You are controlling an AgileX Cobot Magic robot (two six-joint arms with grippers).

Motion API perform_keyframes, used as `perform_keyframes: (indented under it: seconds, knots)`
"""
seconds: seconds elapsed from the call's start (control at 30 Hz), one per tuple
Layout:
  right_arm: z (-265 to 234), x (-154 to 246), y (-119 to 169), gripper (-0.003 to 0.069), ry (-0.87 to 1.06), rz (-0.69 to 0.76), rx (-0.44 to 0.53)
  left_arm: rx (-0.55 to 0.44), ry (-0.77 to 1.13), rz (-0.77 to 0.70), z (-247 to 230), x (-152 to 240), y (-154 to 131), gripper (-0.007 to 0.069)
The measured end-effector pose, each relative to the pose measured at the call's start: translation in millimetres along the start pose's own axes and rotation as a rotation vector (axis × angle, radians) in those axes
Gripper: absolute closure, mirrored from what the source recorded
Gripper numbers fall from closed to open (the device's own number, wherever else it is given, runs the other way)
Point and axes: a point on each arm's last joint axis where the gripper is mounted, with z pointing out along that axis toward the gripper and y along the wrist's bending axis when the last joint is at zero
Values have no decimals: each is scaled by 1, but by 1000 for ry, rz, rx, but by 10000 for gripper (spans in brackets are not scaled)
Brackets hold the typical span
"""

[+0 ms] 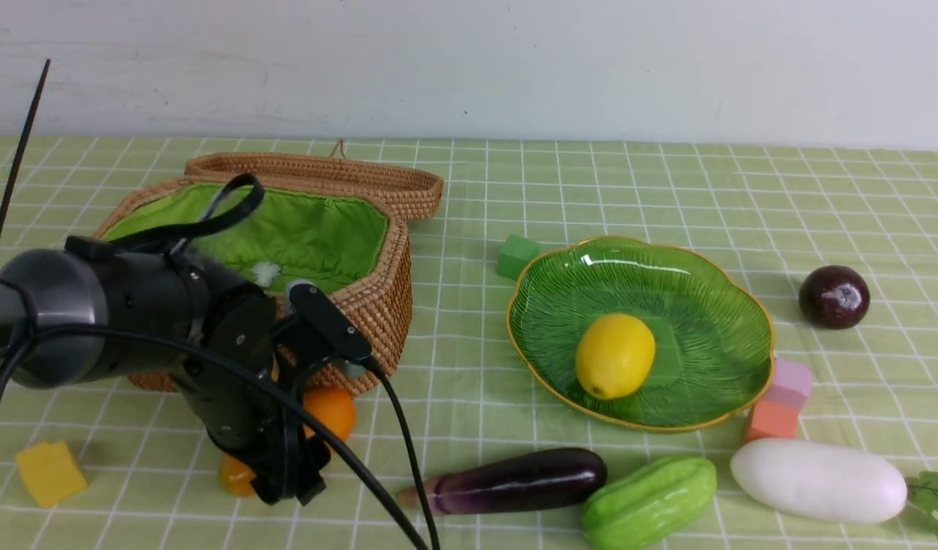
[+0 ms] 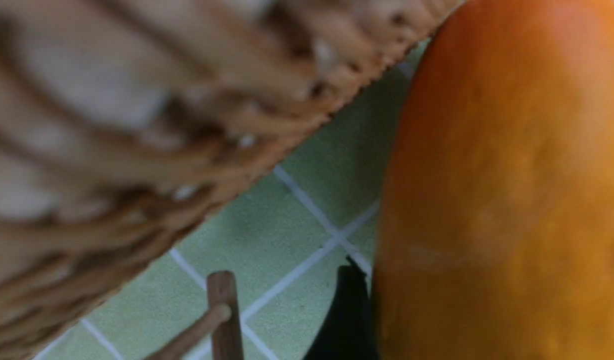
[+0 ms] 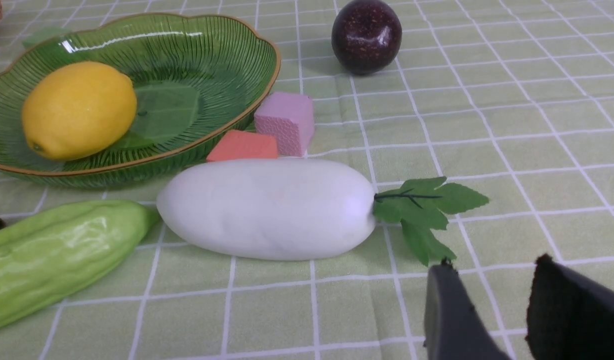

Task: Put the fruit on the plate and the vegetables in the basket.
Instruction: Grab the mango with your left arm and place it on the right plate

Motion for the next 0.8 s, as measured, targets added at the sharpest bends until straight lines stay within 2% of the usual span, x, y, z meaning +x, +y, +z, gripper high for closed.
perform_keyframes:
  seconds: [0.07,0.27,0.5,0.73,0.8]
  knots:
    - [0,0,0,417,0,0,0,1,7,0,0,1,0,83]
    - [0,0,0,417,0,0,0,7,22,-8,-4,3,0,83]
    - [0,0,0,417,0,0,0,46,-110,-109,-46,-3,-5,83]
    - [0,0,0,417,0,0,0,195,-335,-157,-88,-24,-52,83]
    - [0,0,0,417,0,0,0,226,-450,-143,-95,-37,-70,83]
